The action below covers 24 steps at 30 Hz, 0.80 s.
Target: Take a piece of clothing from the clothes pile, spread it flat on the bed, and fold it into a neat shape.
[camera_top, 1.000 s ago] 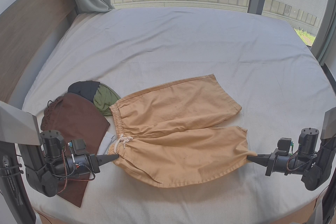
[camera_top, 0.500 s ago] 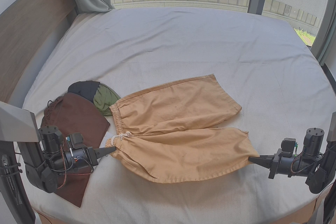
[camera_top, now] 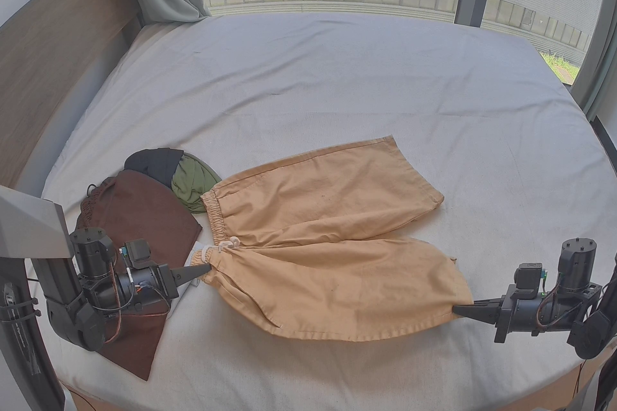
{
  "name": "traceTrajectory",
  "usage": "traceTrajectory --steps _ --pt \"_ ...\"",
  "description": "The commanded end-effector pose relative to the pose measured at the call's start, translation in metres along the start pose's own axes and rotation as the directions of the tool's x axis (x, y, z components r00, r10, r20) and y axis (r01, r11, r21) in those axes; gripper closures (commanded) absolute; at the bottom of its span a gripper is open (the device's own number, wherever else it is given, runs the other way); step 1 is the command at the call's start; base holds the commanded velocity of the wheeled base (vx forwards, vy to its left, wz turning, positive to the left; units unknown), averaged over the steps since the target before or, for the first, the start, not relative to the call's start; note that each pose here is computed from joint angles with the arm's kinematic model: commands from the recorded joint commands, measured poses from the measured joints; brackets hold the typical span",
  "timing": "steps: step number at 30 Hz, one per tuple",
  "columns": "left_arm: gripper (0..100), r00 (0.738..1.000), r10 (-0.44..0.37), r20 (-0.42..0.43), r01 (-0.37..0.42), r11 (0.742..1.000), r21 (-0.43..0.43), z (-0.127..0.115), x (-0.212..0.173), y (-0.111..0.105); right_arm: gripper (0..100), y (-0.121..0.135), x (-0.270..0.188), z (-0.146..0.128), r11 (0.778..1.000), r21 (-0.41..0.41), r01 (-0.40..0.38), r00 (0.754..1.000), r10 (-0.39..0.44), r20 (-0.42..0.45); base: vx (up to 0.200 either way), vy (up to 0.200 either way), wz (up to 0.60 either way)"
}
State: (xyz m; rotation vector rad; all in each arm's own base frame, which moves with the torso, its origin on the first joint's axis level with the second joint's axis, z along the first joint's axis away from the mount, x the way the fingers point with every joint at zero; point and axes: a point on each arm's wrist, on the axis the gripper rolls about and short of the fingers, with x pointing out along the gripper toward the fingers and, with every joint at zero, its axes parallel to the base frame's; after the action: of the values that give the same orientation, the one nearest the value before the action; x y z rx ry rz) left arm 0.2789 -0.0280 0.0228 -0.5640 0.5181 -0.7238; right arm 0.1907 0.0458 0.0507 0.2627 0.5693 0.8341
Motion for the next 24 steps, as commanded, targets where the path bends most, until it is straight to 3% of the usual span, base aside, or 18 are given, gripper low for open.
traceTrajectory --steps 1,8,24 --pt "100 1.000 0.000 0.001 0.000 1.000 0.000 0.000 0.000 0.001 100 0.010 -0.007 0.002 1.000 -0.021 -0.014 1.000 0.014 0.011 0.000 0.000 0.00" --pt "100 1.000 0.002 0.003 -0.002 1.000 -0.001 0.001 0.000 0.002 100 0.021 -0.011 0.004 0.998 -0.041 -0.039 0.999 0.040 0.008 0.000 0.000 0.00" --pt "100 1.000 -0.007 0.024 0.007 1.000 -0.014 0.007 0.001 0.000 100 0.007 -0.004 0.042 0.998 -0.063 -0.001 0.990 0.010 0.142 0.000 0.000 0.00"
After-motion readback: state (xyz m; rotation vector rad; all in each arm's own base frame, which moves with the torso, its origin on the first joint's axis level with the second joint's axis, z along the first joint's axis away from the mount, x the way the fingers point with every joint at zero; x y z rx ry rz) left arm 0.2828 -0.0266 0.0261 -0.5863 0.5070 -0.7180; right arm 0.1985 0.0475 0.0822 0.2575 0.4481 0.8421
